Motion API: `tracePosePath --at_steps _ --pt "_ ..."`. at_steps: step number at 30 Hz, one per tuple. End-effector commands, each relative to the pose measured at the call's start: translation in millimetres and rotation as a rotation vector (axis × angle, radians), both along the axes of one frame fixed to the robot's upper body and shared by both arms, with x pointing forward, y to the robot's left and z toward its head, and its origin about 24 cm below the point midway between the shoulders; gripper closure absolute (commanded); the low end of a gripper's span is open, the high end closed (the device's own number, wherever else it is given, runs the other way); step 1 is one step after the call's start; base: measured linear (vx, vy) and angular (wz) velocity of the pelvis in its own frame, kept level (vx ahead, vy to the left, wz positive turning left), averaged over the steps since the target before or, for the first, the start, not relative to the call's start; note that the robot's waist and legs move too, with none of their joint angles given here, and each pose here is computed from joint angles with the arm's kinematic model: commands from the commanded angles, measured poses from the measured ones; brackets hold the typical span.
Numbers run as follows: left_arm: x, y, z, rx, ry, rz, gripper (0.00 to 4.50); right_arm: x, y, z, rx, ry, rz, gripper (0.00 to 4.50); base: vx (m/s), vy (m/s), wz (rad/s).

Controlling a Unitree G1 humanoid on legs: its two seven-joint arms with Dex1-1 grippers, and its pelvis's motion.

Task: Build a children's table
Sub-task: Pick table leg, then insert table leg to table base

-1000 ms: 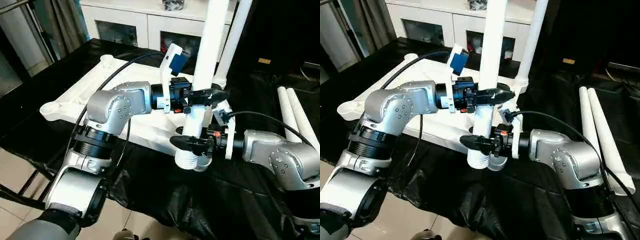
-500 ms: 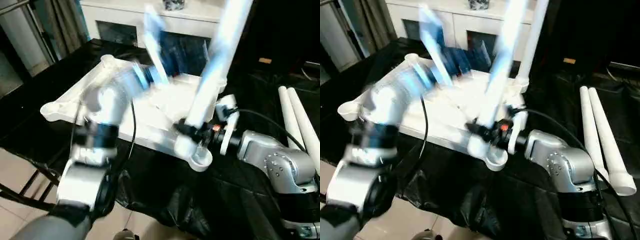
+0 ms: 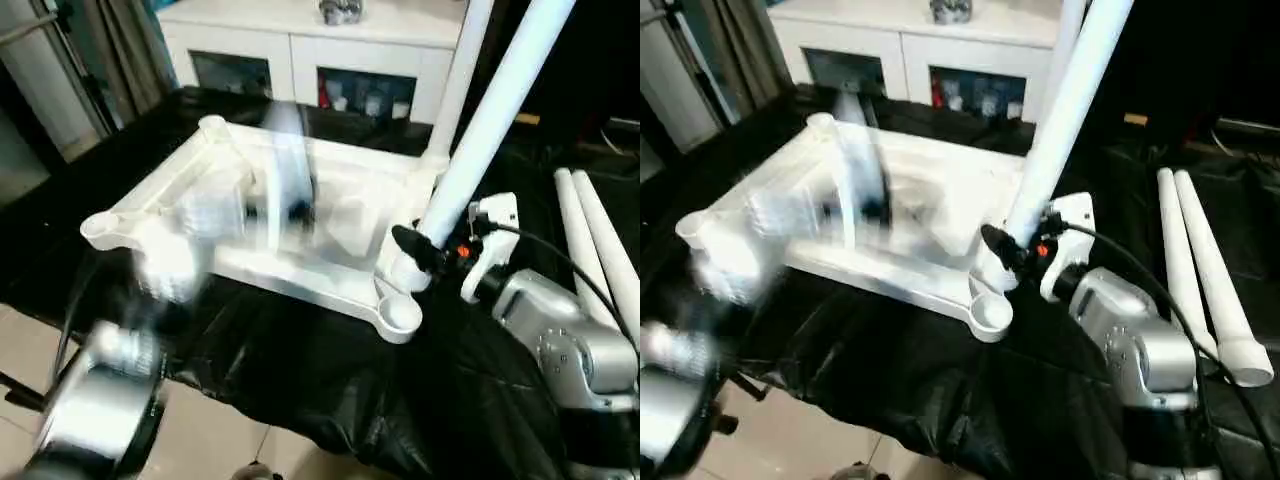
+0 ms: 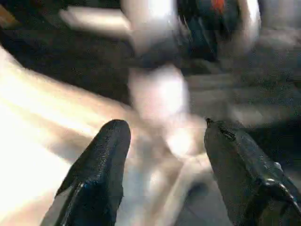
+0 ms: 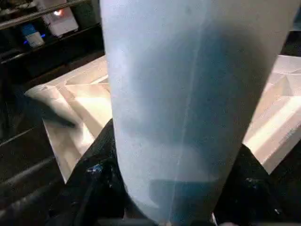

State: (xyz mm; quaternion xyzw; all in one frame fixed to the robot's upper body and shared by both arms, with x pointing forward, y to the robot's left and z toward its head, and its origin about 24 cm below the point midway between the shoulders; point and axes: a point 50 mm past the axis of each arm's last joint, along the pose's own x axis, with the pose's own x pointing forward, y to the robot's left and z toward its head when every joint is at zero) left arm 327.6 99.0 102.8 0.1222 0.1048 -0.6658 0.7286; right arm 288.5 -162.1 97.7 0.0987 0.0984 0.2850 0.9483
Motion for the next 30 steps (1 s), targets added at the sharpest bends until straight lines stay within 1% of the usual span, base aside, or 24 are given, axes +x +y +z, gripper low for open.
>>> tracePosePath --at_steps 1,2,5,7,8,9,11,13,14,15,18,21,22,23,25,27,28,30 --pt "4.1 4.4 1.7 0.065 -0.056 -0.04 1.75 -2.9 -5.3 6.9 -0.018 -0.053 -0.031 2.59 0.0 0.0 0.0" --pt "4.8 5.3 -1.5 0.086 -0.064 -0.044 1.75 -3.8 -5.4 5.8 -0.028 -0.051 -0.03 2.59 0.0 0.0 0.0" --pt "11.0 10.3 -17.2 0.186 -0.112 -0.052 2.04 -9.4 -4.0 -0.1 -0.061 -0.044 -0.017 2.59 0.0 0.0 0.0" --pt "12.9 11.3 -20.1 0.208 -0.124 -0.048 2.24 -10.7 -3.6 -0.9 -0.066 -0.042 -0.014 2.59 0.0 0.0 0.0" --pt "14.6 12.9 -23.8 0.241 -0.128 -0.052 2.33 -12.2 -3.6 -1.3 -0.073 -0.043 -0.014 2.59 0.0 0.0 0.0" --pt "15.4 13.9 -26.4 0.263 -0.129 -0.057 2.33 -13.2 -3.9 -1.1 -0.076 -0.045 -0.015 2.59 0.0 0.0 0.0" --pt "15.7 14.3 -27.8 0.271 -0.126 -0.061 2.41 -13.7 -4.0 -1.0 -0.078 -0.047 -0.016 2.59 0.0 0.0 0.0" --pt "15.8 14.4 -29.9 0.285 -0.115 -0.07 2.71 -14.6 -5.2 -0.1 -0.083 -0.05 -0.018 2.59 0.0 0.0 0.0" --pt "16.0 14.8 -31.4 0.301 -0.113 -0.081 2.77 -15.3 -6.0 0.5 -0.086 -0.053 -0.019 2.59 0.0 0.0 0.0" --pt "16.8 15.2 -32.5 0.317 -0.121 -0.087 2.77 -15.9 -6.7 1.0 -0.089 -0.055 -0.019 2.59 0.0 0.0 0.0" --pt "18.5 15.9 -34.9 0.343 -0.124 -0.094 3.15 -17.8 -8.2 1.9 -0.098 -0.059 -0.02 2.59 0.0 0.0 0.0" --pt "20.3 18.0 -37.6 0.377 -0.134 -0.088 3.34 -20.0 -9.1 2.1 -0.112 -0.059 -0.017 2.59 0.0 0.0 0.0" --pt "20.2 18.9 -38.4 0.381 -0.127 -0.087 3.45 -20.4 -9.3 2.2 -0.114 -0.059 -0.016 2.59 0.0 0.0 0.0" --pt "20.3 19.2 -38.6 0.381 -0.124 -0.085 3.45 -20.6 -9.6 2.5 -0.115 -0.059 -0.017 2.59 0.0 0.0 0.0" --pt "20.3 19.9 -39.1 0.382 -0.116 -0.085 3.69 -20.9 -9.9 3.0 -0.117 -0.06 -0.016 2.59 0.0 0.0 0.0" --pt "20.3 20.6 -39.9 0.388 -0.11 -0.085 3.72 -20.9 -9.2 3.1 -0.121 -0.06 -0.01 2.59 0.0 0.0 0.0" --pt "20.0 21.7 -41.0 0.397 -0.102 -0.086 3.97 -20.6 -8.2 2.9 -0.123 -0.059 -0.003 2.59 0.0 0.0 0.0" --pt "19.5 24.4 -44.0 0.423 -0.096 -0.086 4.04 -19.4 -5.5 2.8 -0.125 -0.061 0.011 2.59 0.0 0.0 0.0"
